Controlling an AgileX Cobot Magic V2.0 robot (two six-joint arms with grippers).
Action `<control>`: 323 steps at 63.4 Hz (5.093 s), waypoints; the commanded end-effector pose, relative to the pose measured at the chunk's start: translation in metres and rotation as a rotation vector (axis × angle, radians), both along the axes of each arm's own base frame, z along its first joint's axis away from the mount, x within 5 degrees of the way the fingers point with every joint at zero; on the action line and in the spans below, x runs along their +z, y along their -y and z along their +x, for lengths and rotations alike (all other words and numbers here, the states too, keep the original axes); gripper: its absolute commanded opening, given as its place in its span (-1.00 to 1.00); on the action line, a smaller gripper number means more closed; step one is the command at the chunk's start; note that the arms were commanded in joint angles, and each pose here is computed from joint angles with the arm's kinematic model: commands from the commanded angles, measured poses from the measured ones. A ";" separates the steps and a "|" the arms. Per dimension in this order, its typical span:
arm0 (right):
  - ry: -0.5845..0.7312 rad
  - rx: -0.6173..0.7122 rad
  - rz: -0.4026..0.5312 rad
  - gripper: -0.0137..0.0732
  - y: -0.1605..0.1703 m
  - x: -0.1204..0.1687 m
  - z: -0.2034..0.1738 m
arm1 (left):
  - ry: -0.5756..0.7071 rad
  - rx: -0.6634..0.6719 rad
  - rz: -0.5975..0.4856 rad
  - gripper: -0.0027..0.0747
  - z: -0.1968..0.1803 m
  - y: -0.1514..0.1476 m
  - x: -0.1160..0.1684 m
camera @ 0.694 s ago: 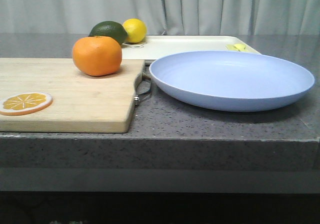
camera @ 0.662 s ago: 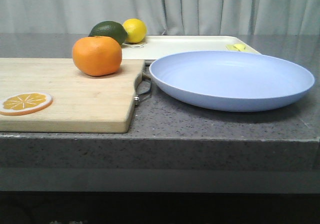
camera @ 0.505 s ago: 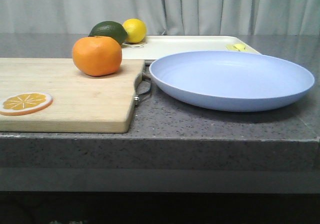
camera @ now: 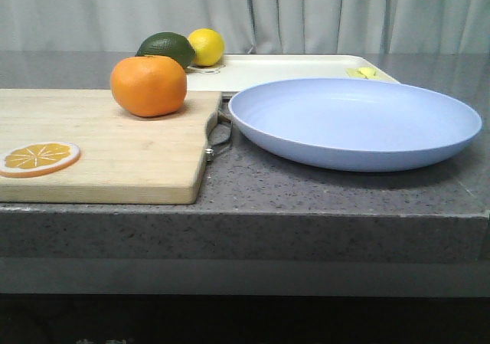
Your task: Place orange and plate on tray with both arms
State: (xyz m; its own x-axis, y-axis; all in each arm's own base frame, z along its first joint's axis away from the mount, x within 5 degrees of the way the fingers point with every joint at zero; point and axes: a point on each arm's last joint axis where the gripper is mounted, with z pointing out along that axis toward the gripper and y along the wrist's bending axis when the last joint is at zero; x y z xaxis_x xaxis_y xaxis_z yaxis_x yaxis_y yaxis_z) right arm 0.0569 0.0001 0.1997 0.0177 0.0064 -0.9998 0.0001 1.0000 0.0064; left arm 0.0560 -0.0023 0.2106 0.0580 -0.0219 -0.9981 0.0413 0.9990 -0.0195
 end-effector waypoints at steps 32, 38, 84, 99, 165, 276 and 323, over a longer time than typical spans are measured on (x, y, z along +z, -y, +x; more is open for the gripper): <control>0.259 -0.002 -0.022 -0.84 0.000 0.126 -0.029 | 0.239 -0.008 -0.030 -0.98 -0.032 -0.001 0.113; 0.206 -0.002 -0.039 -0.84 -0.001 0.149 -0.025 | 0.148 -0.014 -0.024 -0.98 -0.033 0.000 0.137; -0.425 0.028 -0.036 -0.84 -0.001 0.146 0.059 | -0.333 -0.033 -0.023 -0.98 0.039 0.005 0.156; -0.522 0.032 -0.034 -0.20 -0.001 0.136 0.071 | -0.335 -0.032 -0.023 -0.55 0.043 0.005 0.156; -0.573 0.093 -0.002 0.73 -0.010 0.131 0.070 | -0.513 -0.489 0.143 0.67 0.164 0.124 0.131; -0.568 0.093 -0.002 0.73 -0.009 0.132 0.071 | -0.628 -0.792 0.281 0.09 0.242 0.318 0.133; -0.574 0.093 -0.002 0.73 -0.010 0.131 0.070 | -0.680 -0.832 0.305 0.84 0.237 0.351 0.108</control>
State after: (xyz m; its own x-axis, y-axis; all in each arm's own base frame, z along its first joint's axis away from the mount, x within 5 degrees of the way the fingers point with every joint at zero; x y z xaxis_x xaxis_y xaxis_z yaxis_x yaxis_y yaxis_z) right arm 0.1231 0.0096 0.3181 -0.5950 -0.0229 -0.8034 -0.0843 0.9959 0.0340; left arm 0.3016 -0.3566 0.2682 -0.4806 0.5462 -0.6860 0.7736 0.6326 -0.0383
